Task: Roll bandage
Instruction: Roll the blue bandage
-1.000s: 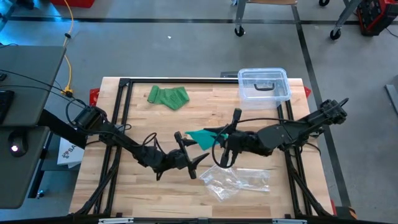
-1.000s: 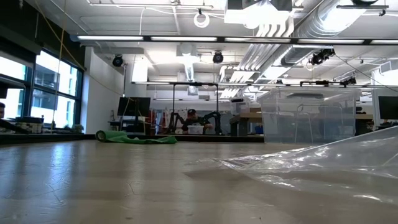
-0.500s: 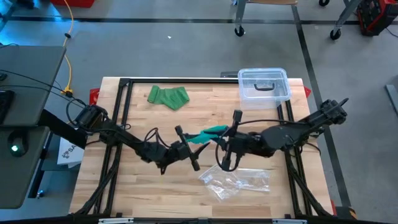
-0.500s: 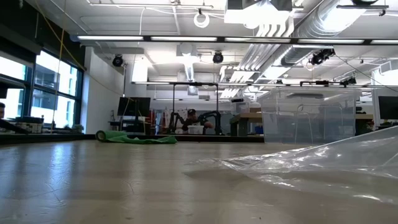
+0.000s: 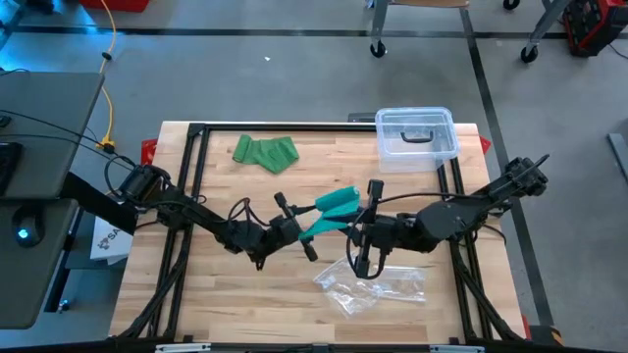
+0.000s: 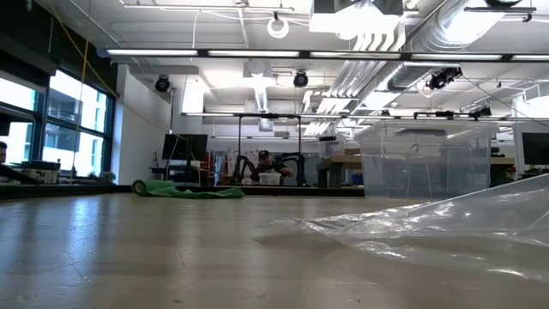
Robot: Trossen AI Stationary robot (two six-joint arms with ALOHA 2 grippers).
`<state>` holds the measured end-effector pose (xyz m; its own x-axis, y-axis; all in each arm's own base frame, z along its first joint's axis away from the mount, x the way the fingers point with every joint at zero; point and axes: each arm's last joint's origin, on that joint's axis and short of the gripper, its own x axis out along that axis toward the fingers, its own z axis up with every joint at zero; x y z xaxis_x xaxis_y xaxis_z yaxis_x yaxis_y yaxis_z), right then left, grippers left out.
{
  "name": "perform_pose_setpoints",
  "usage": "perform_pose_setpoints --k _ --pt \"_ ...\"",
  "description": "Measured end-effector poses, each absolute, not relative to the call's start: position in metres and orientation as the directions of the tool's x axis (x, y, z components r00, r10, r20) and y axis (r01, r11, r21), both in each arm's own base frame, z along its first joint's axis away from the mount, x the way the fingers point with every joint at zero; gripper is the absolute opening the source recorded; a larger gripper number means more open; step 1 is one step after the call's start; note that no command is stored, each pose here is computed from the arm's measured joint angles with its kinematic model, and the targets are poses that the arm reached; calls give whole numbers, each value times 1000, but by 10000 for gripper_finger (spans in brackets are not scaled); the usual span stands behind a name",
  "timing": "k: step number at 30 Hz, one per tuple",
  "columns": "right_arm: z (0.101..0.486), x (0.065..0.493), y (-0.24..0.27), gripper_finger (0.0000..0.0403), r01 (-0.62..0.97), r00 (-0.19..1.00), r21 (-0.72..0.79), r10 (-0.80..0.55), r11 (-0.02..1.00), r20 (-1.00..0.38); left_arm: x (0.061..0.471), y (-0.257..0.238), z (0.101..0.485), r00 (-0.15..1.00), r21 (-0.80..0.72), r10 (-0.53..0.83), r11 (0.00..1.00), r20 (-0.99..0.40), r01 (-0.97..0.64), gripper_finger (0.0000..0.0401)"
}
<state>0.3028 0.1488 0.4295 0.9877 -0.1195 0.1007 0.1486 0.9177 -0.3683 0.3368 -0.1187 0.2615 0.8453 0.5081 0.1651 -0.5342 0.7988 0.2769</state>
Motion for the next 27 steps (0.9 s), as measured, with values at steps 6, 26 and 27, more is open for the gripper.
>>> perform_pose_setpoints --k 6,26,27 --pt "430 303 151 0 78 993 -347 -43 935 106 340 -111 261 833 252 528 794 164 -553 125" --pt "421 302 162 0 -252 959 -350 280 902 33 342 -108 260 858 268 487 815 165 -514 189" --pt "422 301 162 0 -269 953 -348 300 898 39 342 -107 260 854 271 494 810 159 -519 192"
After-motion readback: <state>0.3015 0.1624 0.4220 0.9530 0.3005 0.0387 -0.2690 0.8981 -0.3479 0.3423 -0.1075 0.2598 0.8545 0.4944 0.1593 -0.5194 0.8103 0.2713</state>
